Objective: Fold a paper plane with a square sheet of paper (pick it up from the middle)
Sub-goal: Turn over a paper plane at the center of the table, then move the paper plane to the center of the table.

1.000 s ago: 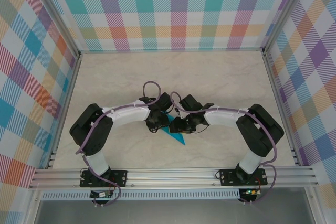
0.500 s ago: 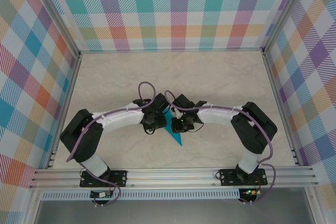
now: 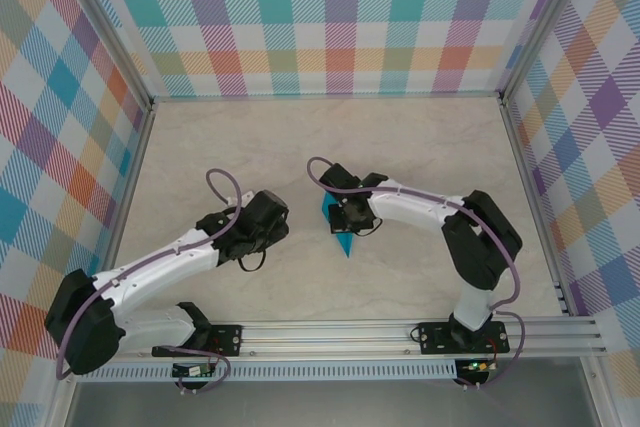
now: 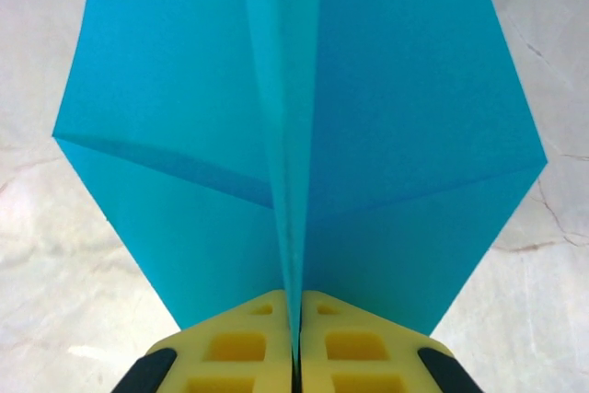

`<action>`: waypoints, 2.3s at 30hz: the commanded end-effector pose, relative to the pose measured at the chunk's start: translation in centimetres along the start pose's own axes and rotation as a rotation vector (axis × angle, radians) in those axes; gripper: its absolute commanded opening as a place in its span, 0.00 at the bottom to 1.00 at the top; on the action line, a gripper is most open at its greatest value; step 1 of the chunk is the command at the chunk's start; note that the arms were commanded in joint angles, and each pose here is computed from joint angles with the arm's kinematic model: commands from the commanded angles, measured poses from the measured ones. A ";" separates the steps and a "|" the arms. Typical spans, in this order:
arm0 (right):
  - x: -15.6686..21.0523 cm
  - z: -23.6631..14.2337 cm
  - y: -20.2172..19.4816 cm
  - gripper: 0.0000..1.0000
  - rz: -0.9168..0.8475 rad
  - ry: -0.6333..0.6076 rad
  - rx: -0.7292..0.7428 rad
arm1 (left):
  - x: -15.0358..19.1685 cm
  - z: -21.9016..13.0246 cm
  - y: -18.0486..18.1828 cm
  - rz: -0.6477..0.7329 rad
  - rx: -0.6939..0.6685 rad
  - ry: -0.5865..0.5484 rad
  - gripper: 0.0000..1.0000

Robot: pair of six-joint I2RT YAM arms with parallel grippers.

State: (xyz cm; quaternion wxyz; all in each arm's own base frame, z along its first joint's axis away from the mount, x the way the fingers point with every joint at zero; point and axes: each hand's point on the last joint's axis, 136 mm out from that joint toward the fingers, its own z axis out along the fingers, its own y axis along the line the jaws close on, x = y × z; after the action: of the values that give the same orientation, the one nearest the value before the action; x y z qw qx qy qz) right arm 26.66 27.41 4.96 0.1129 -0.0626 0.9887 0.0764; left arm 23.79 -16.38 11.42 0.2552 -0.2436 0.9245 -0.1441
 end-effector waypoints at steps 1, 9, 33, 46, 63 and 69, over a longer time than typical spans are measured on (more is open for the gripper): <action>0.8 1.4 -1.3 0.09 0.033 0.058 0.099 | -1.4 -0.7 1.8 -0.057 -0.021 -0.076 0.46; 1.8 3.9 -1.7 0.15 0.050 0.120 0.137 | -1.4 -1.4 3.6 -0.095 -0.015 -0.094 0.47; -1.1 -4.0 -0.8 0.42 0.017 -0.005 0.090 | -2.8 -2.3 3.9 -0.017 -0.056 -0.137 0.49; -3.9 -18.3 -10.3 0.60 0.142 -0.486 0.230 | -6.6 -4.5 5.9 0.114 -0.174 -0.319 0.65; -1.5 -5.4 -3.4 0.61 0.236 -0.048 -0.474 | -7.6 -5.1 8.7 0.050 -0.181 -0.320 0.82; -1.1 -2.1 -2.1 0.60 0.206 0.037 -0.479 | -6.6 -4.1 8.4 0.026 -0.144 -0.280 0.83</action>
State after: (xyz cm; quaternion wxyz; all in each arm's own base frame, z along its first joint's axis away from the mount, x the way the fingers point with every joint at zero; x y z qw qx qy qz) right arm 26.67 22.68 5.82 0.0654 0.0326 0.9598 0.2710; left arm 23.38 -5.18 14.77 0.3734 -0.2538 0.8919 -0.0255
